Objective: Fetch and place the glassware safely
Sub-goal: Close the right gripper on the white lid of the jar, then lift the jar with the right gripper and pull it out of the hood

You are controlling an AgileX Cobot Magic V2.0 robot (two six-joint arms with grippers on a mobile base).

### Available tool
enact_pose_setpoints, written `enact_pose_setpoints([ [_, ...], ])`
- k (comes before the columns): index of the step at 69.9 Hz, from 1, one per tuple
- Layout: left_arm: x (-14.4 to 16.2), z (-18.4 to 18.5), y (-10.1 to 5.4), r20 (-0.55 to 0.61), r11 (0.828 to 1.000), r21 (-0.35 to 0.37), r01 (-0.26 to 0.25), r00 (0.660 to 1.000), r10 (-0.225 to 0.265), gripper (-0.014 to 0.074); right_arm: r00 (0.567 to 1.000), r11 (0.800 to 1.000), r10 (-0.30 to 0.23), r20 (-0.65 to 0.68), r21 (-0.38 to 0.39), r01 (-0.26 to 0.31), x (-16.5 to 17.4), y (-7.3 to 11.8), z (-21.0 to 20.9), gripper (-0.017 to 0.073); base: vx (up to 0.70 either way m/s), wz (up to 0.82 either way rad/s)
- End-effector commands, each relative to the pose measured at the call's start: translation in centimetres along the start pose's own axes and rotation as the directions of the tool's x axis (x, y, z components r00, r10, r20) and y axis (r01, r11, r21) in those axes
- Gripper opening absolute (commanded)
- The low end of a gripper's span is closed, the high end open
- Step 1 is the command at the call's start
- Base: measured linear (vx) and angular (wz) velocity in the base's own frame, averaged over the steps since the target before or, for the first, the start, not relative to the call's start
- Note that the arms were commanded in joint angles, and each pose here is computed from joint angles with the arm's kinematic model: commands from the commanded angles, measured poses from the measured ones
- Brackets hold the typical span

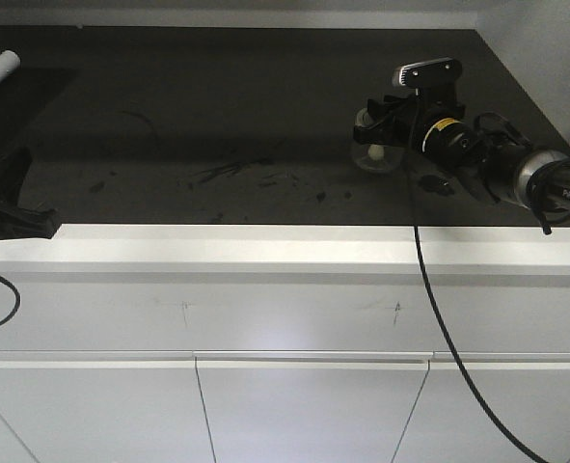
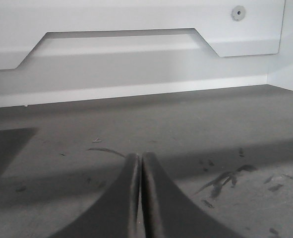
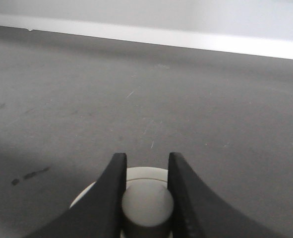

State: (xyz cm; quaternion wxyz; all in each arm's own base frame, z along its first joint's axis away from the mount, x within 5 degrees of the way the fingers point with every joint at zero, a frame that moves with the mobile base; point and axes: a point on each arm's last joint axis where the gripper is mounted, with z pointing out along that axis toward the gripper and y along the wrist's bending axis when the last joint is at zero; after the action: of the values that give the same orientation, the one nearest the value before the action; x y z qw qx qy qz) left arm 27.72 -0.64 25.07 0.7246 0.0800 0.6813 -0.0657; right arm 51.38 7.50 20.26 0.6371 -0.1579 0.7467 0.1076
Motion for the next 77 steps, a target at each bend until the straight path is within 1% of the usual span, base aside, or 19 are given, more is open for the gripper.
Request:
enact_pose_setpoints([
  [1, -2.2, -0.1, 0.0, 0.130, 1.000, 0.005, 0.002, 0.992, -0.002, -0.0008, 0.988, 1.000, -0.024, 0.156, -0.013, 0.026, -5.6, 0.1, -1.5, -0.0008, 0.00, 0.00],
  [13, -2.2, -0.1, 0.0, 0.130, 1.000, 0.005, 0.002, 0.992, -0.002, -0.0008, 0.980, 0.999, -0.044, 0.192, -0.001, 0.045, -8.3, 0.3, -2.9, -0.0005, 0.00, 0.00],
  [20, -2.1, -0.1, 0.0, 0.117, 1.000, 0.002, 0.003, 0.993, -0.003, -0.0008, 0.985, 0.999, -0.030, 0.170, 0.016, 0.028, -9.8, 0.3, -3.9, -0.0005, 0.00, 0.00],
  [22, -2.0, -0.1, 0.0, 0.109, 1.000, 0.000, 0.003, 0.994, -0.003, -0.0008, 0.987, 0.999, -0.037, 0.156, 0.024, 0.034, -10.2, 0.3, -4.2, -0.0004, 0.00, 0.00],
  [23, -2.0, -0.1, 0.0, 0.106, 1.000, -0.001, 0.003, 0.994, -0.003, -0.0008, 0.987, 0.999, -0.032, 0.155, 0.025, 0.029, -10.6, 0.4, -4.5, -0.0004, 0.00, 0.00],
  [28, -1.9, -0.1, 0.0, 0.097, 1.000, -0.003, 0.003, 0.995, -0.003, -0.0008, 0.988, 0.998, -0.061, 0.141, 0.027, 0.058, -12.0, 0.9, -5.4, -0.0004, 0.00, 0.00],
  [29, -1.9, -0.1, 0.0, 0.094, 1.000, -0.003, 0.003, 0.996, -0.003, -0.0008, 0.988, 0.998, -0.058, 0.141, 0.022, 0.055, -12.2, 1.0, -5.6, -0.0004, 0.00, 0.00],
  [31, -1.9, -0.1, 0.0, 0.094, 1.000, -0.003, 0.003, 0.996, -0.003, -0.0008, 0.988, 0.997, -0.074, 0.138, 0.009, 0.074, -12.5, 1.5, -5.9, -0.0004, 0.00, 0.00],
  [34, -1.9, -0.1, 0.0, 0.094, 1.000, -0.003, 0.003, 0.996, -0.003, -0.0008, 0.987, 0.997, -0.078, 0.141, -0.002, 0.079, -13.2, 2.0, -6.7, -0.0004, 0.00, 0.00],
  [38, -1.9, -0.1, 0.0, 0.095, 1.000, -0.003, 0.004, 0.995, -0.004, -0.0008, 0.988, 0.997, -0.067, 0.136, -0.025, 0.071, -13.3, 2.4, -7.7, -0.0004, 0.00, 0.00],
  [43, -1.9, -0.1, 0.0, 0.095, 1.000, -0.003, 0.004, 0.995, -0.004, -0.0008, 0.994, 0.998, -0.021, 0.110, -0.054, 0.027, -12.5, 3.0, -9.1, -0.0004, 0.00, 0.00],
  [45, -1.9, -0.1, 0.0, 0.095, 1.000, -0.003, 0.004, 0.995, -0.004, -0.0008, 0.995, 0.998, -0.017, 0.094, -0.057, 0.023, -12.0, 3.2, -9.8, -0.0004, 0.00, 0.00],
  [50, -2.0, -0.1, 0.0, 0.100, 1.000, -0.001, 0.004, 0.995, -0.003, -0.0008, 0.997, 0.997, -0.029, 0.076, -0.063, 0.034, -11.6, 3.7, -11.4, -0.0004, 0.00, 0.00],
  [58, -2.0, -0.1, 0.0, 0.108, 1.000, 0.001, 0.004, 0.994, -0.004, -0.0008, 0.996, 0.993, -0.048, 0.074, -0.102, 0.056, -10.9, 4.8, -14.1, -0.0004, 0.00, 0.00],
  [65, -2.1, -0.1, -0.1, 0.116, 1.000, 0.012, -0.003, 0.993, 0.002, -0.0008, 0.996, 0.992, -0.043, 0.079, -0.116, 0.052, -10.7, 5.6, -16.6, -0.0004, 0.00, 0.00],
  [70, -2.1, -0.1, -0.3, 0.119, 0.999, 0.037, -0.013, 0.993, 0.009, -0.0008, 0.996, 0.991, -0.042, 0.080, -0.122, 0.052, -10.6, 6.1, -18.1, -0.0004, 0.00, 0.00],
  [77, -2.0, -0.1, -0.8, 0.109, 0.996, 0.089, 0.004, 0.994, -0.014, -0.0008, 0.993, 0.985, -0.046, 0.106, -0.158, 0.063, -10.4, 6.9, -20.1, -0.0004, 0.00, 0.00],
])
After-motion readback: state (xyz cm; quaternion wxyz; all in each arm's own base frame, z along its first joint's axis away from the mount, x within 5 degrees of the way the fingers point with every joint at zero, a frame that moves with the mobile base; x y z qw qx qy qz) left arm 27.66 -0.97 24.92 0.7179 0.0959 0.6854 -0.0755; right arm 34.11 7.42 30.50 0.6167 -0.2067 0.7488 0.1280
